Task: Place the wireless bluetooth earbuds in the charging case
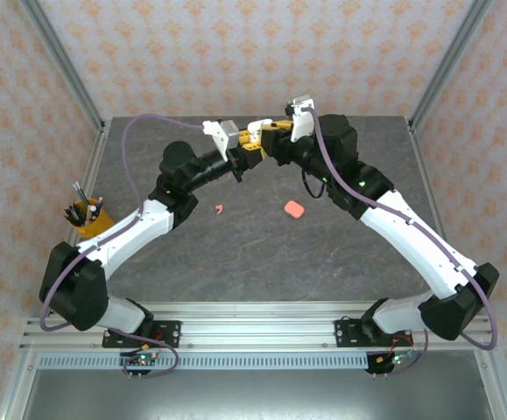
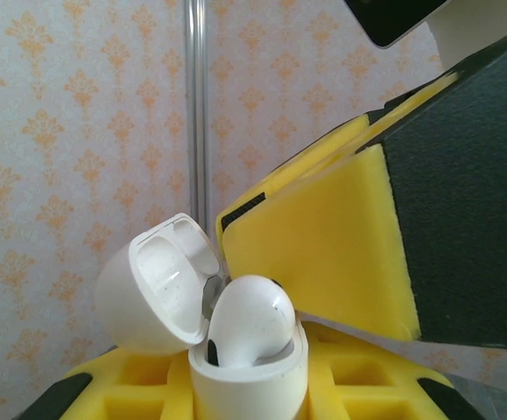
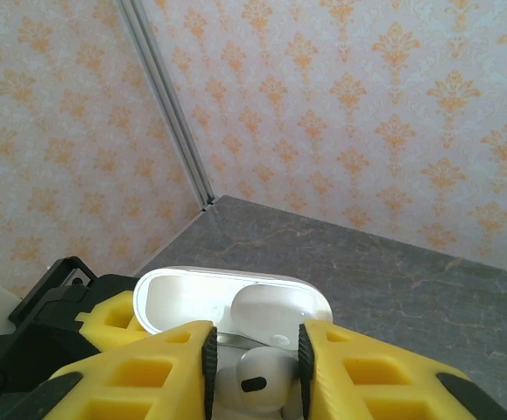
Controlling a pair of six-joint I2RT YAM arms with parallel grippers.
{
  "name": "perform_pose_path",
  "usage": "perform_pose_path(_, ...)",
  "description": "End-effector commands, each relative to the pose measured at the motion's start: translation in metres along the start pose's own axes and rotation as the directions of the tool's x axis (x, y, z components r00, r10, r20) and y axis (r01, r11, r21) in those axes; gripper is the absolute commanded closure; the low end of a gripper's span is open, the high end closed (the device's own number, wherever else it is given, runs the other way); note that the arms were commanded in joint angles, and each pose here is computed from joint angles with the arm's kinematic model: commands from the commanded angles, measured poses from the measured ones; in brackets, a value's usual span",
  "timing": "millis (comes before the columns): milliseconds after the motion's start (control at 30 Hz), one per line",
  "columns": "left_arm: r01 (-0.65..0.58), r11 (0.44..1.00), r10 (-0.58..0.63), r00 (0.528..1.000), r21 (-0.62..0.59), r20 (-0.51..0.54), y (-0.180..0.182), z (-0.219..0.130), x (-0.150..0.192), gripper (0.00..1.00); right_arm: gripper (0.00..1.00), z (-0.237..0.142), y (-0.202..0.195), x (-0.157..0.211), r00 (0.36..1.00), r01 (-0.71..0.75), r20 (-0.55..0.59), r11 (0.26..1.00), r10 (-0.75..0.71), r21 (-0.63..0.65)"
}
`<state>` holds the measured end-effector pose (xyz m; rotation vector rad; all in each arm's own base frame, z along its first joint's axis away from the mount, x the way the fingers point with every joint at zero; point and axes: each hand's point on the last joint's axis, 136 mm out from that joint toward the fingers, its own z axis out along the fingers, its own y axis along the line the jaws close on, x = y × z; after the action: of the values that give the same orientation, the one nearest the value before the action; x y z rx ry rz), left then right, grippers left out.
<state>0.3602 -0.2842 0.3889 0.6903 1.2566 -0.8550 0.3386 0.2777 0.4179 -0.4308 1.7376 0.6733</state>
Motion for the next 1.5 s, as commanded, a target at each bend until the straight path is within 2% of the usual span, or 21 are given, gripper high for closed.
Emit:
perform_pose_path(0, -0.034, 0.999, 0.033, 0.997, 0.015, 0.069, -0.003, 0.006, -0.023, 1.0, 0.66, 0.0, 0.009, 0.004, 1.0, 0.007, -0.022, 0.999, -0.008, -0.041)
perform_pose_path(533, -0.033, 0.999, 0.032, 0.997, 0.009, 0.069, -0.003, 0.004, -0.021, 1.0, 0.56, -0.011, -0.007, -0.005, 1.0, 0.021, 0.011, 0.998, -0.022, 0.056)
perform_pose_path(800, -0.027, 1.0, 0.027, 0.998, 0.009, 0.063, -0.002, 0.004, -0.016, 1.0, 0.5, -0.026, -0.008, -0.025, 0.998, 0.002, 0.07, 0.997, -0.007, 0.077)
perform_pose_path(1067, -0.021, 1.0, 0.021, 0.999, 0.007, 0.032, -0.002, 0.002, 0.0, 1.0, 0.48, -0.04, -0.005, -0.052, 0.987, -0.087, 0.144, 0.994, 0.076, 0.071)
perform_pose_path(1167, -0.018, 1.0, 0.018, 1.0, 0.006, 0.014, -0.002, 0.0, 0.008, 1.0, 0.48, -0.033, -0.013, -0.052, 0.99, -0.119, 0.093, 0.986, 0.109, 0.118)
perform_pose_path(1300, -0.02, 1.0, 0.02, 1.0, 0.016, -0.019, -0.005, -0.003, 0.021, 1.0, 0.48, -0.015, -0.031, -0.04, 0.985, -0.163, -0.029, 0.966, 0.172, 0.2)
perform_pose_path(1467, -0.034, 0.999, 0.036, 0.998, 0.038, -0.052, -0.011, -0.01, 0.034, 1.0, 0.51, 0.012, -0.061, -0.013, 0.945, -0.209, -0.189, 0.937, 0.267, 0.279)
